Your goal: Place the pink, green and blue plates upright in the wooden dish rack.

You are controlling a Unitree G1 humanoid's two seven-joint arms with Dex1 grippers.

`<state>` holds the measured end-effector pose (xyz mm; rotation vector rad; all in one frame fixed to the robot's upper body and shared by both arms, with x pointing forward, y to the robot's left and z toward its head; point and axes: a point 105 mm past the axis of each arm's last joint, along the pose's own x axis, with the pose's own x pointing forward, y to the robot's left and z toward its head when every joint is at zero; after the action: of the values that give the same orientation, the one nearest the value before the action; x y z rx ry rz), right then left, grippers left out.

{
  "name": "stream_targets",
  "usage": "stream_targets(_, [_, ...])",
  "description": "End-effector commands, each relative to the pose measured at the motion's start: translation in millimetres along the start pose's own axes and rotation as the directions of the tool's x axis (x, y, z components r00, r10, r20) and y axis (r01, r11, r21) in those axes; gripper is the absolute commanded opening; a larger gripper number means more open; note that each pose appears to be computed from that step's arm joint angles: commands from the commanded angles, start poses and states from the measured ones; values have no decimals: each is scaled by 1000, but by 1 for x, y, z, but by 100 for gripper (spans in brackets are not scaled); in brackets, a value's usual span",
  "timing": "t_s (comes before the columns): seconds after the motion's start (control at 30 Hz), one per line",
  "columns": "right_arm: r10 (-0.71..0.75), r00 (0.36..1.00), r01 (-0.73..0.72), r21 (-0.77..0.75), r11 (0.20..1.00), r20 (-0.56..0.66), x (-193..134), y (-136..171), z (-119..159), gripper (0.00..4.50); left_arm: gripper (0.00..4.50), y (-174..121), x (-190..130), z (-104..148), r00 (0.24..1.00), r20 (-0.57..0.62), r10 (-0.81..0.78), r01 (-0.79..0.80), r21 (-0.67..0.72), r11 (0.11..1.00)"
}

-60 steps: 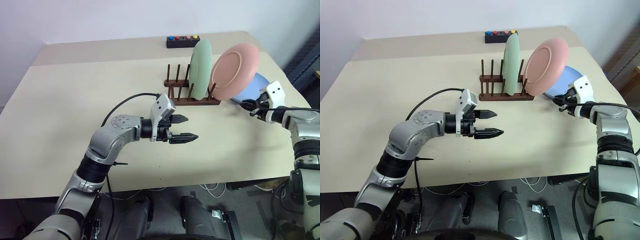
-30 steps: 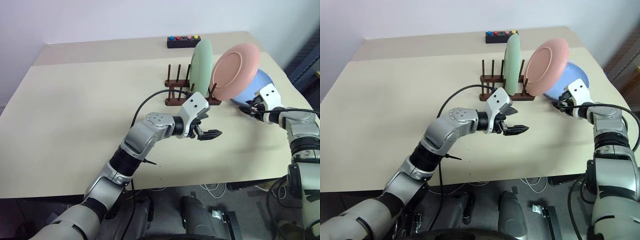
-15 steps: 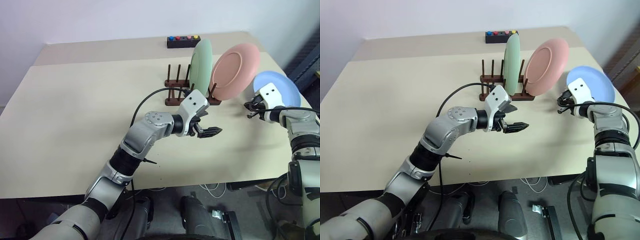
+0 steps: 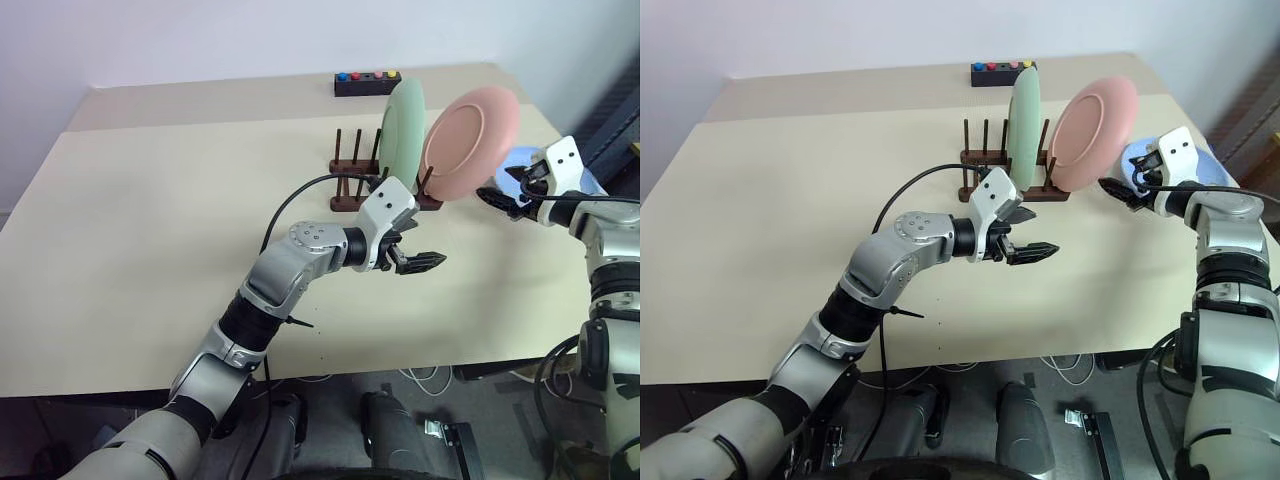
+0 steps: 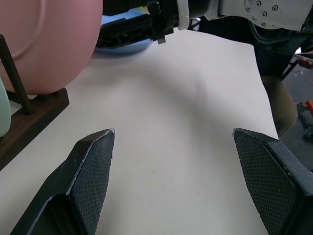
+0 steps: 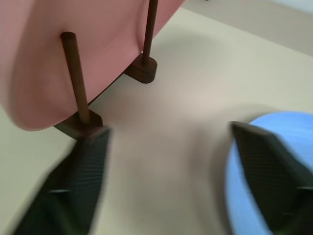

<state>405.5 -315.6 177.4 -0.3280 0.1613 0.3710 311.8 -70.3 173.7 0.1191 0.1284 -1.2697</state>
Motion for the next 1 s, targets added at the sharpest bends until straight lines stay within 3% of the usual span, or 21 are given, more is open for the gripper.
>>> stream_targets(0.03, [-120, 992, 117, -84, 990, -32, -11, -22, 3, 447, 399, 3, 0, 13, 998, 54, 21, -23, 40, 999])
stream_targets(0.23, [-262, 950, 257, -51, 965, -171, -20, -39, -31, 447, 399, 2, 3, 14, 998, 61, 26, -28, 38, 999])
stream_targets(0.4, [-236, 955, 251, 66, 966, -177, -15, -34, -35, 447, 399, 2, 2, 13, 998, 59, 24, -26, 39, 999])
stream_targets(0.57, [-219, 951, 236, 54, 970, -217, -11, -29, -42, 447, 399, 1, 2, 13, 998, 60, 20, -23, 40, 999])
stream_targets(0.67, [-220, 947, 232, 23, 972, -233, -12, -30, -43, 368, 399, 1, 1, 13, 998, 60, 22, -25, 39, 999])
stream_targets(0.9, [-236, 939, 247, 14, 969, -249, -13, -32, -45, 12, 399, 0, 1, 13, 998, 58, 20, -22, 30, 999])
stream_targets(1.0, [-232, 940, 245, 21, 969, -249, -13, -31, -46, 5, 399, 0, 1, 13, 998, 59, 19, -21, 28, 999])
